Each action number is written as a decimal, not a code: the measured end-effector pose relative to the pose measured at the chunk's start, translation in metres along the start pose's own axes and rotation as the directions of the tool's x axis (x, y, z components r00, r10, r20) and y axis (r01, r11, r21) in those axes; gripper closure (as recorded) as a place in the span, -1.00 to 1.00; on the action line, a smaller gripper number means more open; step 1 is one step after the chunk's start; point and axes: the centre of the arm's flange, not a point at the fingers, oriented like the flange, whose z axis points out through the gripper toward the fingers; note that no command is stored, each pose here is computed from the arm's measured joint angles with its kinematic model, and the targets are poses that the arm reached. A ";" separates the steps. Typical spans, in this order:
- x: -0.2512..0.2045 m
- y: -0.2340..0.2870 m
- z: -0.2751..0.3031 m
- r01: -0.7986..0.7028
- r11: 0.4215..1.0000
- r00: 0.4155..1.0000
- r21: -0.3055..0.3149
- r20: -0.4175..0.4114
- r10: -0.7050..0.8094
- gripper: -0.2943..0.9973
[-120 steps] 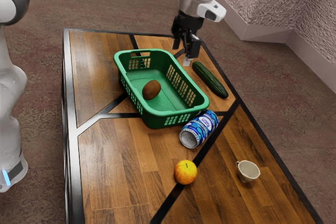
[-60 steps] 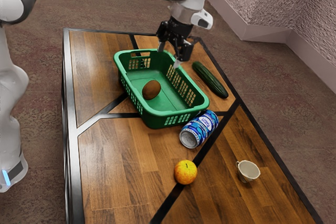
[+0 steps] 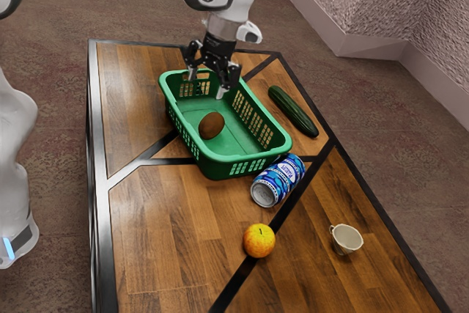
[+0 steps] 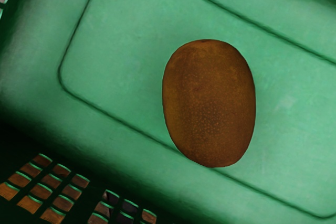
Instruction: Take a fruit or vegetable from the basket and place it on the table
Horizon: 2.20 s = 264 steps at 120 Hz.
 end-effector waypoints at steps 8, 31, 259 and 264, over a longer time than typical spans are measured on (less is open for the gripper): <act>0.003 0.004 0.009 0.003 1.000 1.000 0.017 -0.029 -0.003 -0.54; 0.015 0.017 0.031 -0.002 1.000 0.994 0.024 -0.106 0.004 -0.54; 0.012 0.039 0.117 -0.036 0.999 0.984 -0.003 -0.173 0.035 -0.52; 0.012 0.038 0.117 -0.036 0.999 0.984 -0.003 -0.174 0.034 -0.51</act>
